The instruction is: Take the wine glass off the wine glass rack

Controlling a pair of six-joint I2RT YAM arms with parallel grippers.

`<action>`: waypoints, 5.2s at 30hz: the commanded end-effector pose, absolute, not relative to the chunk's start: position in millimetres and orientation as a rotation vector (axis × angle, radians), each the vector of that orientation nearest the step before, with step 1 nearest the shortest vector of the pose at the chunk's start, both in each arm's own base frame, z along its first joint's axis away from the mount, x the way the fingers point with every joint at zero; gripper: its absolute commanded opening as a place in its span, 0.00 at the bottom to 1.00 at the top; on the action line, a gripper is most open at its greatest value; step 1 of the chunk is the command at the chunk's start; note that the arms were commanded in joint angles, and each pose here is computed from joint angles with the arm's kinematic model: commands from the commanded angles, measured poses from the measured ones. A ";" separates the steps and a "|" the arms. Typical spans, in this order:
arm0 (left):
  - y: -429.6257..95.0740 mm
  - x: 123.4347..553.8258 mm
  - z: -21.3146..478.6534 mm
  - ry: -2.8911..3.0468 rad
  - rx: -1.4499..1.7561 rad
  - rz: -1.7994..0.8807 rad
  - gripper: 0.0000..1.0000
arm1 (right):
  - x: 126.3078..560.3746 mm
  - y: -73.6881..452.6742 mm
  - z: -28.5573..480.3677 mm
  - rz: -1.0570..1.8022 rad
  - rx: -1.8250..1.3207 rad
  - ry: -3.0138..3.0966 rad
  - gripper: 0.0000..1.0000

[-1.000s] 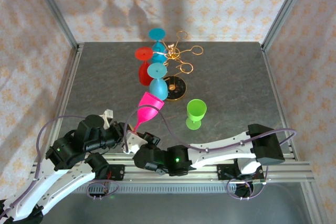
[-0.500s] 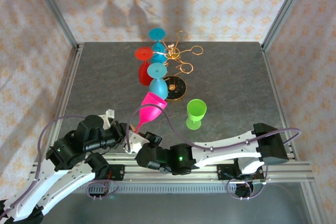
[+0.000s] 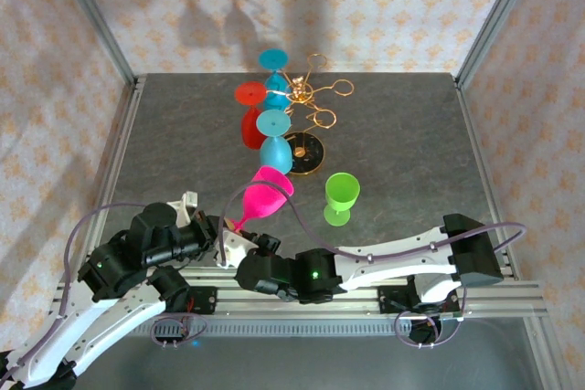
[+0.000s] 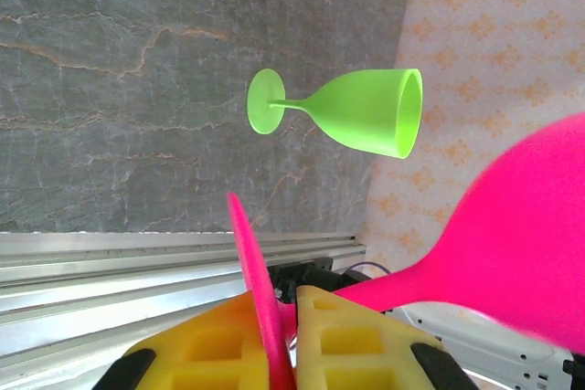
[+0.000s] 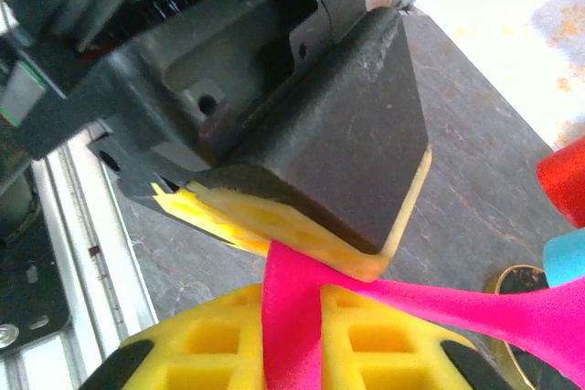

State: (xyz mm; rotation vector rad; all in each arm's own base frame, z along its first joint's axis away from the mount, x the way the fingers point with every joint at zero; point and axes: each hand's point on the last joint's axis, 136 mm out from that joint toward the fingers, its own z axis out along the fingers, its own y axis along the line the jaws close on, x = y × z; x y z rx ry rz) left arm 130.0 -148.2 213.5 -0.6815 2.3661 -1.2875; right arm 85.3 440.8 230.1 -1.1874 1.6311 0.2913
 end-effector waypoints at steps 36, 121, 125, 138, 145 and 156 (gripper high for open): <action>-150.0 155.5 190.8 2.173 -0.541 -1.290 0.00 | 126.2 358.1 381.0 1.103 -0.621 2.158 0.60; -105.1 149.0 177.7 2.185 -0.637 -1.026 0.58 | 158.9 327.0 243.0 0.608 -0.611 2.517 0.00; -103.2 148.6 179.0 2.184 -0.636 -1.014 0.59 | 163.4 318.0 228.3 0.511 -0.604 2.538 0.00; -97.8 147.7 179.6 2.187 -0.638 -0.977 0.59 | 181.6 308.6 194.0 0.286 -0.581 2.548 0.00; -97.3 148.1 177.8 2.190 -0.642 -0.970 0.59 | 186.9 305.0 181.5 0.211 -0.582 2.548 0.00; -98.1 148.9 175.9 2.195 -0.646 -0.968 0.59 | 187.5 303.8 164.9 0.170 -0.592 2.564 0.00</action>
